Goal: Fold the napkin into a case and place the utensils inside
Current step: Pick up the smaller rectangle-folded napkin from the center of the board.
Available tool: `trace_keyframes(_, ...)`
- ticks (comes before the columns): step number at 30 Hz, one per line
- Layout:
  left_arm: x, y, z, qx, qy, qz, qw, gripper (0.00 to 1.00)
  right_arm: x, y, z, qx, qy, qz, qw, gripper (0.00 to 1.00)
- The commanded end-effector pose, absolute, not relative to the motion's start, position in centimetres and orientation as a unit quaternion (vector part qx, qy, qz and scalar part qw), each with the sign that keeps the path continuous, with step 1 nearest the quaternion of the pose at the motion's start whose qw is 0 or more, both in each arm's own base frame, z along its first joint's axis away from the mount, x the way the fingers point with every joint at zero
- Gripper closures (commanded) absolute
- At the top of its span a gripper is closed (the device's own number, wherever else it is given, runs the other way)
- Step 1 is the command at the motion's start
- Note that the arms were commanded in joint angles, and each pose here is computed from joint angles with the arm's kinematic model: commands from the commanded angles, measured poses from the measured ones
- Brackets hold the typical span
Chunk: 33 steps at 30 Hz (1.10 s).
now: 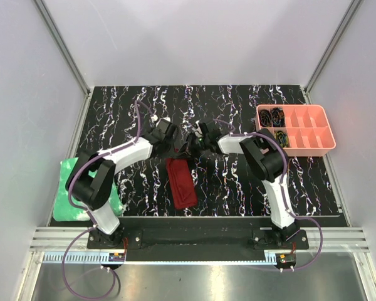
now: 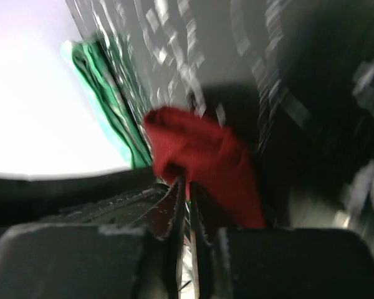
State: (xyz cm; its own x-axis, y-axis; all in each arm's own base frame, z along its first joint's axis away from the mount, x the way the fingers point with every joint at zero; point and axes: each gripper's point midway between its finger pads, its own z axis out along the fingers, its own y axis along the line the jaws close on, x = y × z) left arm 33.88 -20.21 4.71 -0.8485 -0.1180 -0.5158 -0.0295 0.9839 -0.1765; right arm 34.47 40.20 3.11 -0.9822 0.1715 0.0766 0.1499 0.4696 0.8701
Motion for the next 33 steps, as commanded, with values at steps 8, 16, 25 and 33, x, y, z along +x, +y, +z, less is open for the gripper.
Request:
trace_keyframes(8,32.0,-19.5,17.6,-0.042,0.909,-0.182,0.372,0.52,31.1,35.7,9.0,-0.038,0.922,0.373,0.095,0.64)
trace_keyframes(16,27.0,-14.9,23.3,-0.076,0.862,-0.22,0.451,0.47,26.5,37.0,6.7,-0.1,0.958,0.247,0.108,0.37)
trace_keyframes(25,24.4,-14.0,23.5,-0.068,0.857,-0.235,0.453,0.46,25.9,38.6,5.2,-0.135,0.971,0.135,0.145,0.33)
trace_keyframes(33,24.1,-13.5,23.9,-0.066,0.853,-0.237,0.461,0.45,25.2,39.6,3.4,-0.162,0.973,0.078,0.148,0.33)
